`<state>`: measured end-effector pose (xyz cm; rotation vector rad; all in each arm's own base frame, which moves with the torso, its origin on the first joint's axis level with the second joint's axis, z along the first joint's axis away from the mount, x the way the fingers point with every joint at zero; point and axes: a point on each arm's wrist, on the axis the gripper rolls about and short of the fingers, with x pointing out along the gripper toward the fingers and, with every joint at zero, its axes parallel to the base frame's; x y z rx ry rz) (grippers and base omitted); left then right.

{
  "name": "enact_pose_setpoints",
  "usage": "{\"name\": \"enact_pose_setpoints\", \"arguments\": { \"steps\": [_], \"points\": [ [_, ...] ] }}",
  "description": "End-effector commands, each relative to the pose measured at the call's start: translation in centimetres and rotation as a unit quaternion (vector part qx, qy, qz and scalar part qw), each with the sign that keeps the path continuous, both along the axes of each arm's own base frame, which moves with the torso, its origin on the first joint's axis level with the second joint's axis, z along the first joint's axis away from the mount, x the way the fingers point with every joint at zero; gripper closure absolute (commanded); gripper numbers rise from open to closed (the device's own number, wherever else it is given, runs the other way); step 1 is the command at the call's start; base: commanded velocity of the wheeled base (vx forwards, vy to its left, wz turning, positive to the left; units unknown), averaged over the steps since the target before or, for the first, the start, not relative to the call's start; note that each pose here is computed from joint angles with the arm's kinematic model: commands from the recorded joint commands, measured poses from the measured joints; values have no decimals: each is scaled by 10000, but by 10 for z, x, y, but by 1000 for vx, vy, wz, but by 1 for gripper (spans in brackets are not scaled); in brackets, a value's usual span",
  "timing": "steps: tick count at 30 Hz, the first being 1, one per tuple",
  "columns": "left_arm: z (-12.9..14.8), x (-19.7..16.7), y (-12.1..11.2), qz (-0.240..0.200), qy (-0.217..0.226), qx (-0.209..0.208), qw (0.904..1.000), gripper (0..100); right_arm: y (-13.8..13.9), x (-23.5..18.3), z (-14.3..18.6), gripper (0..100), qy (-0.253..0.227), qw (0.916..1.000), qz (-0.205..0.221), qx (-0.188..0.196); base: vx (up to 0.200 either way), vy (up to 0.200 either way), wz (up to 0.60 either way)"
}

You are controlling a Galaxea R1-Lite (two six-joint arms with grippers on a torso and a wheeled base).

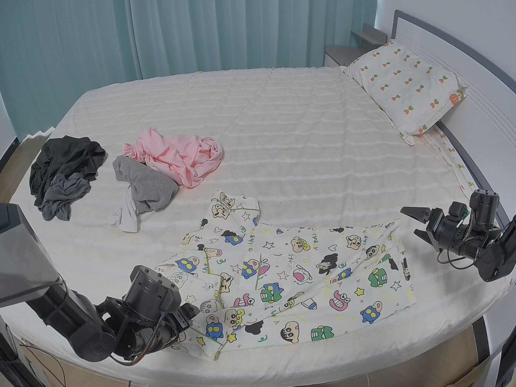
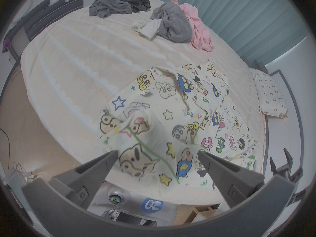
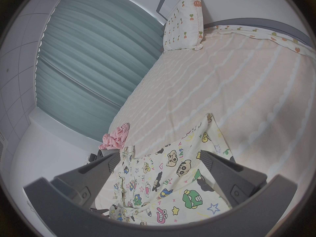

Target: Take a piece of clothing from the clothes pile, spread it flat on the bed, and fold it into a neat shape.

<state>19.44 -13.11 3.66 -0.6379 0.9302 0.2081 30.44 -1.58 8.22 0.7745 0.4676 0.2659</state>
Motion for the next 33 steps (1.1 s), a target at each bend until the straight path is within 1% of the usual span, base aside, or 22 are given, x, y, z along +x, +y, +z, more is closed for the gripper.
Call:
{"name": "enact_pose_setpoints", "arguments": {
  "steps": [1, 3, 7, 8, 9, 10, 11, 14, 15, 16, 17, 18, 20, 21, 22, 23, 24, 26, 28, 29, 30, 33],
  "points": [
    [0, -13, 0, -165, 76, 41, 9998, 0, 1, 0, 0, 0, 5, 10000, 12, 4, 0, 0, 0],
    [-1, -16, -1, -201, 110, 47, 9997, 0, 1, -1, 0, 0, 6, 10000, 32, -6, 0, 0, 0],
    [-1, -19, -3, -178, 149, -86, 9997, 0, 3, -6, 0, 0, 42, 9999, 112, 18, 0, 0, 0],
    [2, -21, -4, -199, 202, -280, 9992, 0, 7, -13, 4, 0, 6, 9993, 352, 87, 0, 0, 0],
    [5, -22, -4, -206, 213, -384, 9988, 0, 10, -18, 6, 0, 10, 9987, 493, 143, 0, 0, 0],
    [10, -22, -3, -193, 140, -502, 9985, 0, 15, -27, 9, 0, 21, 9969, 756, 217, 0, 0, 0],
    [14, -22, -2, -168, 68, -563, 9982, 0, 19, -33, 10, 0, 43, 9955, 909, 254, 0, 0, 0],
    [42, -23, 7, -36, -465, -968, 9942, 0, 49, -56, 8, 0, 217, 9851, 1672, 344, 0, 0, 0],
    [42, -23, 7, -36, -465, -968, 9942, 0, 49, -56, 8, 0, 217, 9851, 1672, 344, 0, 0, 0],
    [54, -24, 13, 45, -693, -1144, 9910, 0, 59, -63, 6, 0, 294, 9810, 1888, 344, 0, 0, 0],
    [69, -26, 23, 168, -1016, -1354, 9854, 0, 75, -72, 4, 0, 376, 9737, 2218, 347, 0, 0, 0],
    [77, -27, 30, 300, -1198, -1449, 9817, 0, 85, -78, 2, 0, 457, 9682, 2436, 345, 0, 0, 0],
    [85, -27, 44, 565, -1425, -1486, 9769, 0, 104, -87, -5, 0, 631, 9563, 2837, 309, 0, 0, 0],
    [86, -27, 45, 596, -1452, -1487, 9764, 0, 107, -89, -6, 0, 662, 9540, 2906, 309, 0, 0, 0],
    [89, -27, 55, 803, -1572, -1492, 9729, 0, 125, -91, -14, 0, 833, 9439, 3186, 240, 0, 0, 0],
    [90, -26, 59, 903, -1611, -1497, 9713, 0, 135, -89, -18, 0, 866, 9418, 3244, 175, 0, 0, 0],
    [91, -27, 60, 925, -1621, -1497, 9710, 0, 138, -88, -20, 0, 878, 9416, 3248, 146, 0, 0, 0],
    [90, -29, 67, 1107, -1686, -1479, 9682, 0, 175, -78, -34, 0, 911, 9410, 3255, -175, 0, 0, 0],
    [92, -32, 70, 1142, -1743, -1505, 9664, 0, 194, -78, -42, 0, 922, 9412, 3235, -329, 0, 0, 0],
    [92, -32, 70, 1142, -1743, -1505, 9664, 0, 194, -78, -42, 0, 922, 9412, 3235, -329, 0, 0, 0],
    [93, -34, 72, 1150, -1795, -1538, 9648, 0, 211, -80, -47, 0, 955, 9384, 3298, -382, 0, 0, 0],
    [95, -36, 73, 1166, -1864, -1569, 9628, 0, 227, -78, -54, 0, 1103, 9342, 3372, -388, 0, 0, 0]
  ]
}}
